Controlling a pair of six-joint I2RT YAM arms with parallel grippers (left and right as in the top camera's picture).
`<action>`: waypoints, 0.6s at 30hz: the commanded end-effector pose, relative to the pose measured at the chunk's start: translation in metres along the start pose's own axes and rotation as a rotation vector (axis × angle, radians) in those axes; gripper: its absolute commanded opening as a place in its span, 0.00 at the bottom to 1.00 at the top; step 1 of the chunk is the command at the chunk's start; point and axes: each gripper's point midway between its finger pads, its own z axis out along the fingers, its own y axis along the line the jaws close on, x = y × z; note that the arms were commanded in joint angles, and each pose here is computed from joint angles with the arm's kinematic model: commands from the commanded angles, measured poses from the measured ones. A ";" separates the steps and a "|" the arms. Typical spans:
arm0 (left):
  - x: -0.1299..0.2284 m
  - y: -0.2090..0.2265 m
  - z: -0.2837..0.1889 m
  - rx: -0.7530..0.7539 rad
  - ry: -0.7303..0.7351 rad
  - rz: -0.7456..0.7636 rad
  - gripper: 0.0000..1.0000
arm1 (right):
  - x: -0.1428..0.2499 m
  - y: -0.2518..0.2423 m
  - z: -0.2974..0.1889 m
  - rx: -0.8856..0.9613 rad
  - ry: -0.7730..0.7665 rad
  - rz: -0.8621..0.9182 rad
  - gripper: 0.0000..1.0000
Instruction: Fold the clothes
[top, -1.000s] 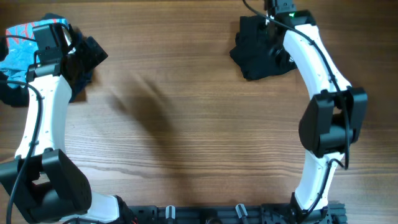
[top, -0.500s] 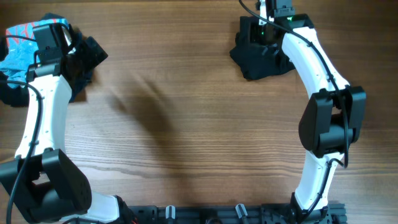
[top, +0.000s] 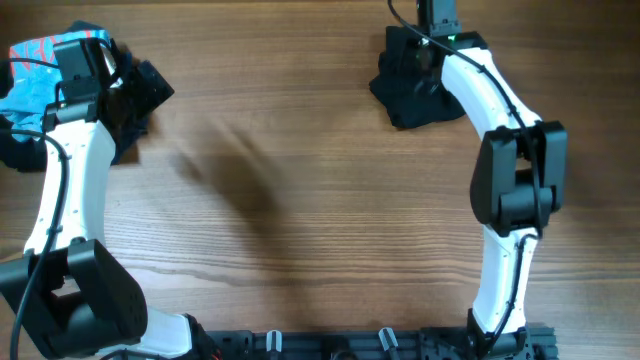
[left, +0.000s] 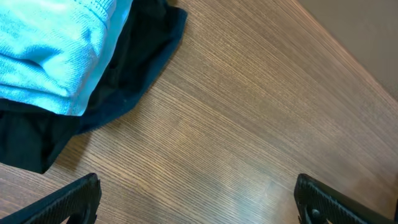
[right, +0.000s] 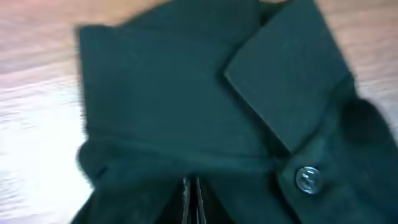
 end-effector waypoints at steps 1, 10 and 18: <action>-0.003 0.001 0.003 -0.008 -0.002 -0.011 1.00 | 0.024 -0.004 0.029 0.018 0.064 0.031 0.04; -0.003 0.001 0.003 -0.007 -0.003 -0.011 1.00 | 0.079 0.033 0.044 -0.188 0.254 -0.179 0.04; -0.004 0.001 0.003 -0.007 -0.005 -0.011 1.00 | 0.125 0.064 0.030 -0.287 0.373 -0.438 0.04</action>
